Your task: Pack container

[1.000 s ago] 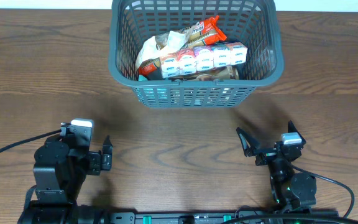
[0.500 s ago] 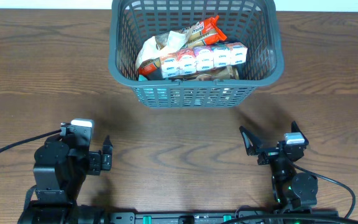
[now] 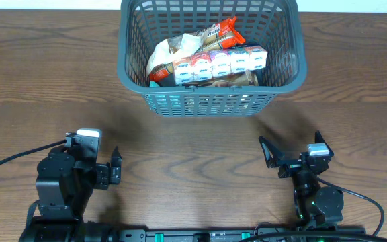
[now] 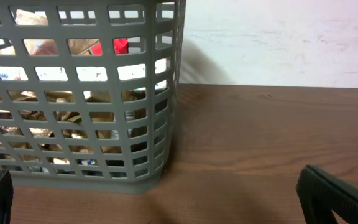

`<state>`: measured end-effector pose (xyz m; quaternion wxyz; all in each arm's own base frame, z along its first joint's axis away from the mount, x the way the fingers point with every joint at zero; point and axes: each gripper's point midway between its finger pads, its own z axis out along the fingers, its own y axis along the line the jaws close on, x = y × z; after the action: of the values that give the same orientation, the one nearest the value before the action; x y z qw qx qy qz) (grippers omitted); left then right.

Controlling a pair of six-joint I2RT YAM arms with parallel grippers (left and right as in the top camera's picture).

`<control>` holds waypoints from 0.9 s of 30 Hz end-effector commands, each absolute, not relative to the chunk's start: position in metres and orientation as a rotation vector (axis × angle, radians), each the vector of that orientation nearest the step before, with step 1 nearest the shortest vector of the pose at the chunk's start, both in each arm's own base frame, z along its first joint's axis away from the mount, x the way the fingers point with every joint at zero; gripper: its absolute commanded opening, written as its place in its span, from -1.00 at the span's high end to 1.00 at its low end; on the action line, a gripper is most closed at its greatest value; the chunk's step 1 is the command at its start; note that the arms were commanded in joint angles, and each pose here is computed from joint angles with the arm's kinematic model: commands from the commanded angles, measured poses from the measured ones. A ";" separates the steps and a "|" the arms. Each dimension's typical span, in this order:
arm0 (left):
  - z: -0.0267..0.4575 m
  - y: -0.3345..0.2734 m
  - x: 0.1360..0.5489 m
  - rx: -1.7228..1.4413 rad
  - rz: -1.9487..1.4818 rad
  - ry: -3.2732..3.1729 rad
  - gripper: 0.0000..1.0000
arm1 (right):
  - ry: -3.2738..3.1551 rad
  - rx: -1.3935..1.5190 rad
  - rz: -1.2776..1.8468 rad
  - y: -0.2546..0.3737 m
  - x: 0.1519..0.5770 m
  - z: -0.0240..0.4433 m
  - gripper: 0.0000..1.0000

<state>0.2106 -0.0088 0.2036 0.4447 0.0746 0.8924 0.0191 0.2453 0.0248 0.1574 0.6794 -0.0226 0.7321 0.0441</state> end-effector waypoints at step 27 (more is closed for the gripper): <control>0.230 -0.027 0.159 0.258 -0.052 1.933 -0.97 | 1.644 -0.063 0.084 0.024 0.245 0.157 -0.99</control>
<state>0.1574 -0.0239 0.2353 0.5503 0.0972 0.8291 -0.0193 0.2452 0.0251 0.1572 0.6791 -0.0241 0.7323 0.0438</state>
